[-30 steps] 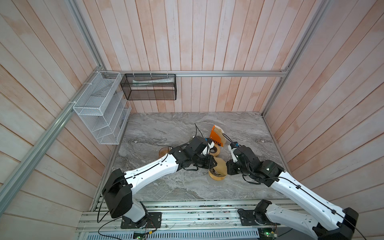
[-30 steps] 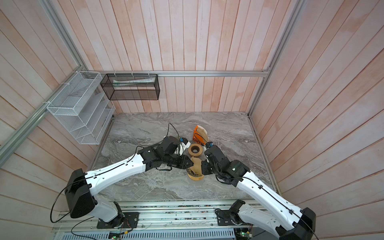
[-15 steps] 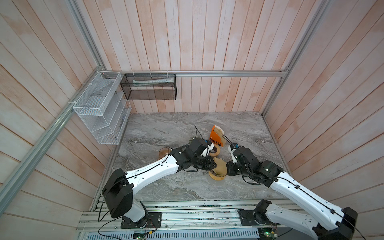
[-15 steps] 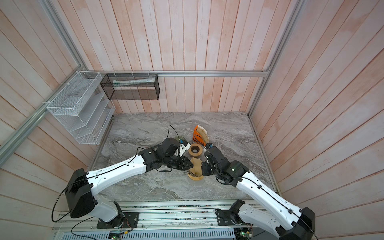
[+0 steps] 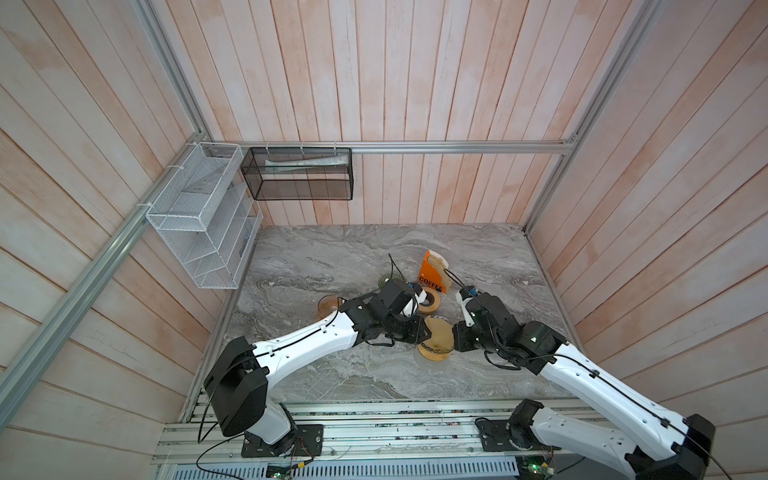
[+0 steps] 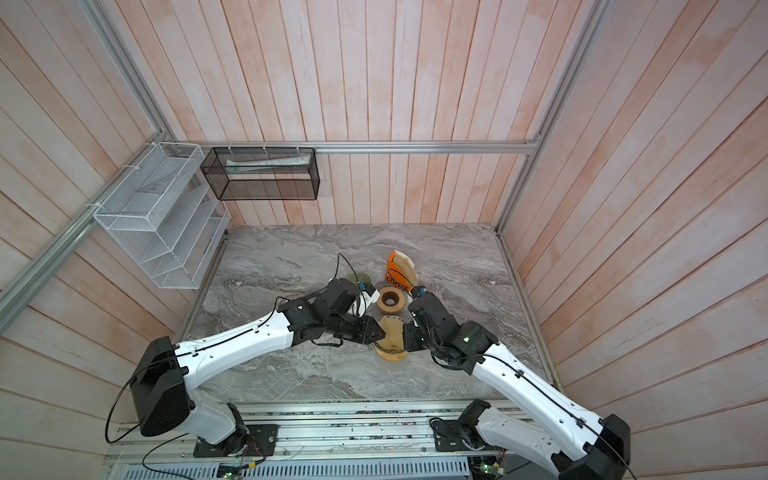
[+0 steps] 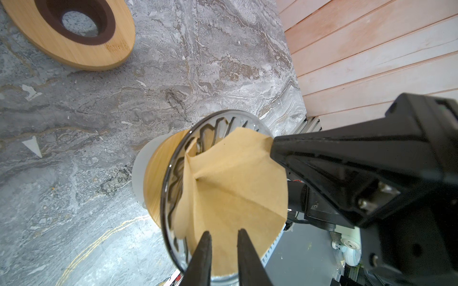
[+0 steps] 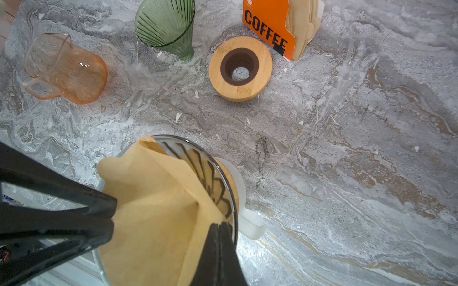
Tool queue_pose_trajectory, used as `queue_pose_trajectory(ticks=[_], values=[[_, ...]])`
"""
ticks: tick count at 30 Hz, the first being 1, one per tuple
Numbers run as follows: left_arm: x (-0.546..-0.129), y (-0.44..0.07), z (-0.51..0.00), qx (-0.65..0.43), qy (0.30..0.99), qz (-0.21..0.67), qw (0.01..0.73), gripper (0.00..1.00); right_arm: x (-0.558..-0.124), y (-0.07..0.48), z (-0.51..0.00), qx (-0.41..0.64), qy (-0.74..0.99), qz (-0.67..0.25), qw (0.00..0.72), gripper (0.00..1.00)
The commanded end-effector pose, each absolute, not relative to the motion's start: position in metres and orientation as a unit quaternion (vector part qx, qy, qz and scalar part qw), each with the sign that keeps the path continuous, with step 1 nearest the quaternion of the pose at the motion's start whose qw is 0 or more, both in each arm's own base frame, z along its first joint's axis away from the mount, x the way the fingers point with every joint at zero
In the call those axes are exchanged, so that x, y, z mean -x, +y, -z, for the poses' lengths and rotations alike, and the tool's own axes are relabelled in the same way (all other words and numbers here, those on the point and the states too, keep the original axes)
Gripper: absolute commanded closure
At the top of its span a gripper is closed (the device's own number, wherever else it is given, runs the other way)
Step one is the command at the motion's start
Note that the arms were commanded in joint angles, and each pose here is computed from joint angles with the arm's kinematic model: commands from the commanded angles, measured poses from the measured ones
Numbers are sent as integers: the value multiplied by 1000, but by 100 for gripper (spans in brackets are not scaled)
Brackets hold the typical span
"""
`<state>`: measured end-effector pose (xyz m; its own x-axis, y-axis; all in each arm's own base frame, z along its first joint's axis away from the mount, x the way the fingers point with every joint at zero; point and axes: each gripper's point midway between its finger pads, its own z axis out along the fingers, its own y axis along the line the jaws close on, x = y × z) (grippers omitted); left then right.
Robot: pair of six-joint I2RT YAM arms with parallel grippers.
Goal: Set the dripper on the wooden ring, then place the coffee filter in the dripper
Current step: 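Keep pinching the filter edges with both grippers, smoothing it into the dripper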
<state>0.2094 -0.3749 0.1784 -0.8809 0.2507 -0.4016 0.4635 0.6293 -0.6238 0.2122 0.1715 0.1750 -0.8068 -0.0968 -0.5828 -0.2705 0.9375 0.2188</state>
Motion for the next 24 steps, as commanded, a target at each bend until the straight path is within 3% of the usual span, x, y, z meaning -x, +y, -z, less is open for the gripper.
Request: queue_pose_trajectory(ticks=[1, 24], values=[[-210, -376, -173, -202, 892, 380, 141, 77, -211, 171, -174, 96, 940, -144, 295, 100], [-211, -377, -170, -200, 892, 379, 141, 78, -210, 173, -165, 99, 942, -143, 287, 100]])
